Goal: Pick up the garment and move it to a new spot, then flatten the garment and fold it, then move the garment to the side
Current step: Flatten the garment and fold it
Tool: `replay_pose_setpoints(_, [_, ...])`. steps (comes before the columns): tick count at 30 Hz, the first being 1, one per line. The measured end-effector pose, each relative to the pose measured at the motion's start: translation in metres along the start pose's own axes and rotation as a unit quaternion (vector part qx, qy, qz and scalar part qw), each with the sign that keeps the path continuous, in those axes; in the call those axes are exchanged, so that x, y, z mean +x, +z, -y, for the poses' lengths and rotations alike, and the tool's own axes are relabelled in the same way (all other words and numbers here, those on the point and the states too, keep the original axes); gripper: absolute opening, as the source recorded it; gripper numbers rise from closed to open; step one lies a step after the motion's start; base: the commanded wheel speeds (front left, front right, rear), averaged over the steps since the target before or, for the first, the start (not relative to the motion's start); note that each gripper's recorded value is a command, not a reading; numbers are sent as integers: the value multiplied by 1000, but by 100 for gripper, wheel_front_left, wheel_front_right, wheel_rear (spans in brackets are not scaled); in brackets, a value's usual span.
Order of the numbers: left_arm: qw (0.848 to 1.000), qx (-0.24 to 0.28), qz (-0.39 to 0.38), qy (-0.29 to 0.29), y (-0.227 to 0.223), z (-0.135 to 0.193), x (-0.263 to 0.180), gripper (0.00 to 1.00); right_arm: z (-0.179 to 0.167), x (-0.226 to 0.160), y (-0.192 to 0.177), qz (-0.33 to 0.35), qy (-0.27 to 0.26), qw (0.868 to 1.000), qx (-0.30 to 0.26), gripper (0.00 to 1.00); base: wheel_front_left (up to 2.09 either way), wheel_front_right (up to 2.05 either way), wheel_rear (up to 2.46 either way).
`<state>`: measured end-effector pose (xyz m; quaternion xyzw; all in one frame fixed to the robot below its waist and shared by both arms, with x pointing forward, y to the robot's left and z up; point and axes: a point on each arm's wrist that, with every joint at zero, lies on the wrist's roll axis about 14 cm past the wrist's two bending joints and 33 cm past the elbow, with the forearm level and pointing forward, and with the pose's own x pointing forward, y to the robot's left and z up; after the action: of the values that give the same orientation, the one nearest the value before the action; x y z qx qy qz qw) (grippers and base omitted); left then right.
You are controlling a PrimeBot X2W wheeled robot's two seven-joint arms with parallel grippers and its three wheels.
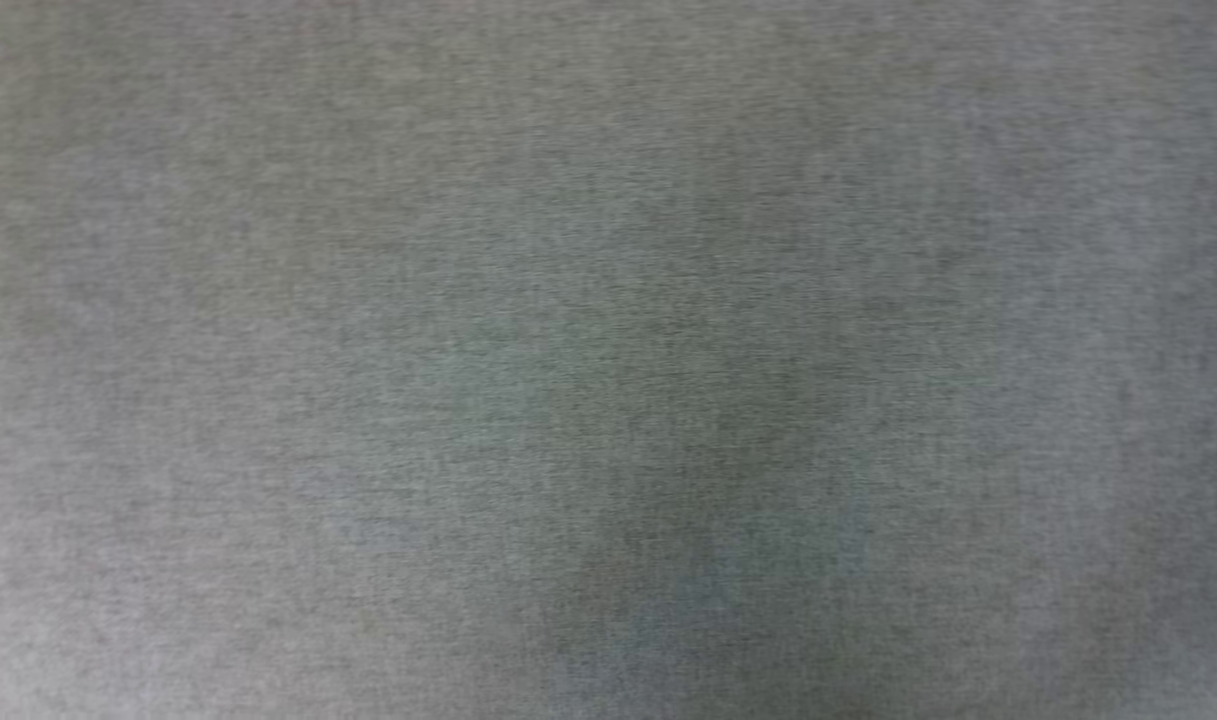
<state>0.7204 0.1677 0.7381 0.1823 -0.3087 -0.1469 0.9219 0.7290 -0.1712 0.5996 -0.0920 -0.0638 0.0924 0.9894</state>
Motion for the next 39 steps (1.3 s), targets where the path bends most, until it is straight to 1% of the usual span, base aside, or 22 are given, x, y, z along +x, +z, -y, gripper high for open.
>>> replay_pose_setpoints(6, [995, -41, -88, -37, -60, 41, -49, 0, -17, -21, -61, -63, 18, 998, 9, 0, 0, 0, 0])
replay_pose_setpoints(10, [986, -80, -134, -57, -79, 70, -92, 0, -31, -47, -93, -105, 32, 994, 18, 0, 0, 0, 0])
replay_pose_setpoints(13, [977, -117, -173, -54, -88, 86, -132, 0, -46, -73, -114, -138, 48, 989, 27, 0, 0, 0, 0])
replay_pose_setpoints(15, [968, -132, -204, -68, -91, 105, -167, 0, -52, -92, -122, -154, 55, 986, 36, 0, 0, 0, 0])
replay_pose_setpoints(16, [963, -135, -220, -74, -92, 114, -185, 0, -56, -103, -128, -166, 62, 984, 33, 0, 0, 0, 0])
replay_pose_setpoints(18, [955, -121, -248, -108, -87, 134, -222, 0, -66, -127, -138, -195, 84, 977, 19, 0, 0, 0, 0])
replay_pose_setpoints(19, [951, -121, -260, -115, -84, 139, -237, 0, -70, -137, -141, -206, 94, 974, 16, 0, 0, 0, 0])
replay_pose_setpoints(22, [940, -133, -293, -116, -74, 147, -280, 0, -71, -163, -142, -226, 110, 968, 8, 0, 0, 0, 0])
replay_pose_setpoints(25, [930, -137, -322, -113, -62, 146, -314, 0, -70, -185, -140, -244, 120, 962, 10, 0, 0, 0, 0])
replay_pose_setpoints(28, [914, -148, -359, -117, -51, 153, -350, 0, -69, -206, -137, -256, 128, 958, 8, 0, 0, 0, 0])
replay_pose_setpoints(31, [902, -155, -387, -113, -36, 152, -379, 0, -68, -222, -127, -253, 128, 959, 20, 0, 0, 0, 0])
replay_pose_setpoints(33, [894, -159, -403, -111, -25, 153, -396, 0, -69, -236, -125, -256, 124, 958, 40, 0, 0, 0, 0])
replay_pose_setpoints(36, [883, -171, -425, -102, -9, 153, -421, 0, -79, -257, -119, -257, 133, 955, 62, 0, 0, 0, 0])
replay_pose_setpoints(39, [871, -180, -445, -105, 8, 156, -444, 0, -84, -277, -112, -258, 141, 954, 66, 0, 0, 0, 0])
